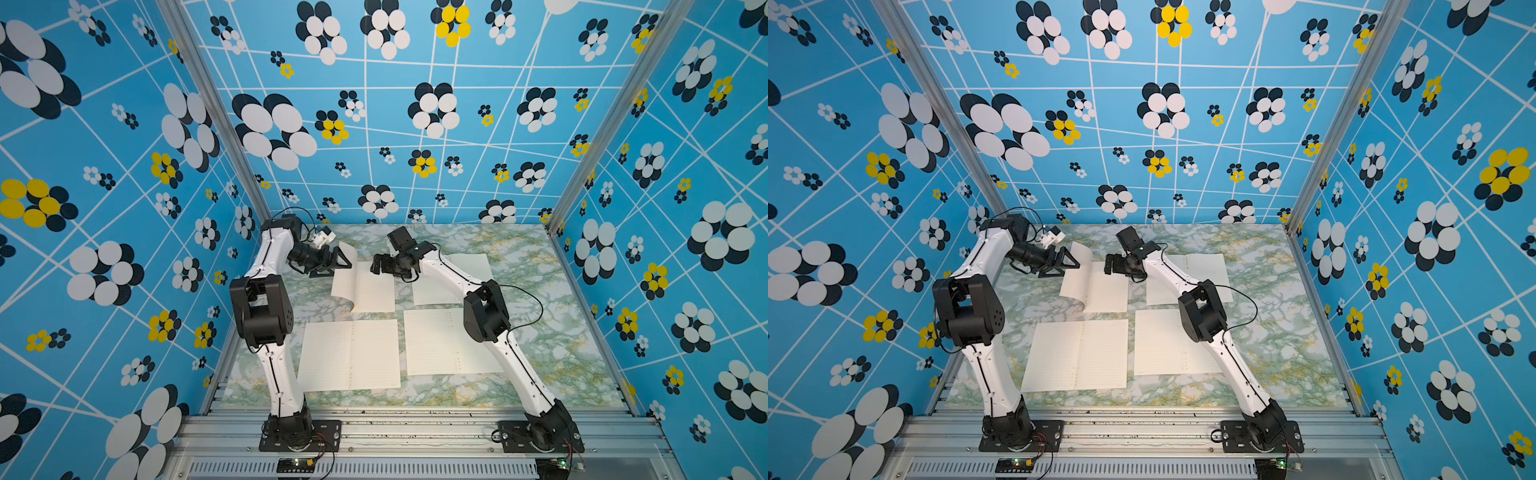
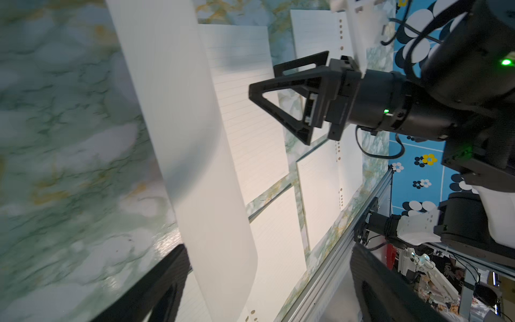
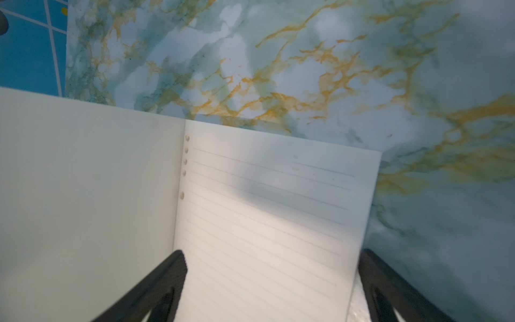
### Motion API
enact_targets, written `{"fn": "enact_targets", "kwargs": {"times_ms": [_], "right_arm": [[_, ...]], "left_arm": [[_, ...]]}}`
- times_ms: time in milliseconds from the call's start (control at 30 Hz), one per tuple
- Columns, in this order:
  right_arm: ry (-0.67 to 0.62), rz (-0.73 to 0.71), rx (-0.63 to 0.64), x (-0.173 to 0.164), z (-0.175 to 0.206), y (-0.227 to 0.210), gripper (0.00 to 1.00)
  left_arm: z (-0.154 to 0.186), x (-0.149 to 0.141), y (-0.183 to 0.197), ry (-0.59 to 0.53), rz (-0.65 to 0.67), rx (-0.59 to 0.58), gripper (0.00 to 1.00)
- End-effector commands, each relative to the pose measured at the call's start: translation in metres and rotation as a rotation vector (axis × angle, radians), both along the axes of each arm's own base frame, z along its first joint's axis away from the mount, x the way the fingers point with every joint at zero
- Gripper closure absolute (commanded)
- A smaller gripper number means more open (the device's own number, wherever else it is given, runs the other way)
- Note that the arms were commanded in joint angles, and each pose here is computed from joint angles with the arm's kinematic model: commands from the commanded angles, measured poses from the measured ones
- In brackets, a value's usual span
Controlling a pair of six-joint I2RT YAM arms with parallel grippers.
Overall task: Close the notebook
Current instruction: Close the notebook at the center of the board.
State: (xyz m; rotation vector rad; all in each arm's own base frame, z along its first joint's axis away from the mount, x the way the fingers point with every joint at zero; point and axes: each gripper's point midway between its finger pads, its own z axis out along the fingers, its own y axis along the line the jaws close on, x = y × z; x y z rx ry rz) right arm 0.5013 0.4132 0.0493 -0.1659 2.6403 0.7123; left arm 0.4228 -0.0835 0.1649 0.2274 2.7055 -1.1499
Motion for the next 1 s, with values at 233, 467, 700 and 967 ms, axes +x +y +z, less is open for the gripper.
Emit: {"fn": "enact_targets", "kwargs": {"times_ms": [233,467,700,967], "right_arm": [[0.003,0.016,-0.021,-0.016,0.043,-0.027,0.01],[-0.038,-0.024,-0.047,-0.021,0.068,-0.059,0.01],[-0.039,-0.064,-0.05,-0.031,0.07,-0.083,0.01],[-0.022,-0.076,-0.058,-0.038,0.059,-0.093,0.01]], "left_arm": [[0.011,-0.025,-0.076,0.012,-0.2,-0.07,0.07],[-0.022,-0.022,-0.099,0.064,-0.244,-0.039,0.07],[-0.068,-0.021,-0.108,0.135,-0.261,0.023,0.07],[-0.116,-0.017,-0.096,0.181,-0.239,0.175,0.07]]}}
